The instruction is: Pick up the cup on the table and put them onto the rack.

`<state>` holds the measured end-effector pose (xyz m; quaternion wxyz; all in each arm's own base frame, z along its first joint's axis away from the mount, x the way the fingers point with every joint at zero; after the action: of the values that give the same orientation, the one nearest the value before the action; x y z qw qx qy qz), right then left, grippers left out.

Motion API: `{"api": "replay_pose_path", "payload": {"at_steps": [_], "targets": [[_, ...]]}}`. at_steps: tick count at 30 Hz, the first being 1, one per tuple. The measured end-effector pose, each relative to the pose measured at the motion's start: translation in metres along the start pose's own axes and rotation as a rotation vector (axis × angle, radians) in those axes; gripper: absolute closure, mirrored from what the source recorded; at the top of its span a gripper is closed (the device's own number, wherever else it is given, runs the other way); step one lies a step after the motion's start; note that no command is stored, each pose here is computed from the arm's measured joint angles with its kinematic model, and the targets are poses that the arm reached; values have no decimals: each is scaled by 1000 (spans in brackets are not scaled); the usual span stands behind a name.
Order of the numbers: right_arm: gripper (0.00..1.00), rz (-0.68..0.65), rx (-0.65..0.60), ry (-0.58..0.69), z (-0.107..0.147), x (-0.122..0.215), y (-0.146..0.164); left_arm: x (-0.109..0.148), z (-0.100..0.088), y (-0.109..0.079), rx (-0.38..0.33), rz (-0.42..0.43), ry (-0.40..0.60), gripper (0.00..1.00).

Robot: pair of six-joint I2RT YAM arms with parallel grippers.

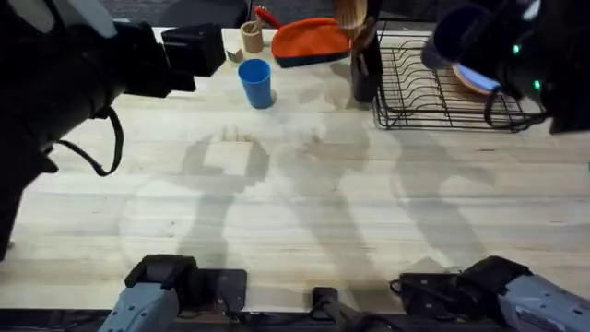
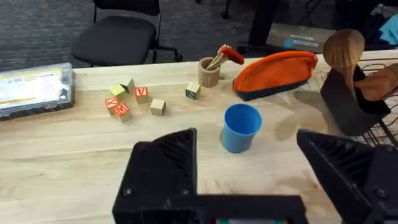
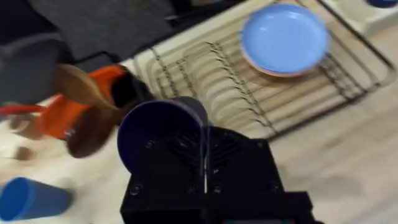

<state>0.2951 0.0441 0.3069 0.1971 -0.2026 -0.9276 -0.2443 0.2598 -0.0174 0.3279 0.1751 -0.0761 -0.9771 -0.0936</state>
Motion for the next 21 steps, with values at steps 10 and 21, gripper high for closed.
{"api": "replay_pose_path", "payload": {"at_steps": [10,21], "targets": [[971,9,96,118,-8,-43,21,0,0,0,0,0,0,8],[971,62,48,407,21,-93,4,0,0,0,0,0,0,8]]}}
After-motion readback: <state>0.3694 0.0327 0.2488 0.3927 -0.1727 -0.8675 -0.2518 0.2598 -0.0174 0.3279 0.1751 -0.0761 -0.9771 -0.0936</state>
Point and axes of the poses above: each hand's point on the last joint's axis, 136 mm out from that joint toward the fingers, its own x axis back along the fingers, its own y axis along the line the jaws close on, z = x × y, the point moved 3 cm from there along x, back along the fingers, and after that the axes turned 12 degrees about -x, right-handed, at the moved point
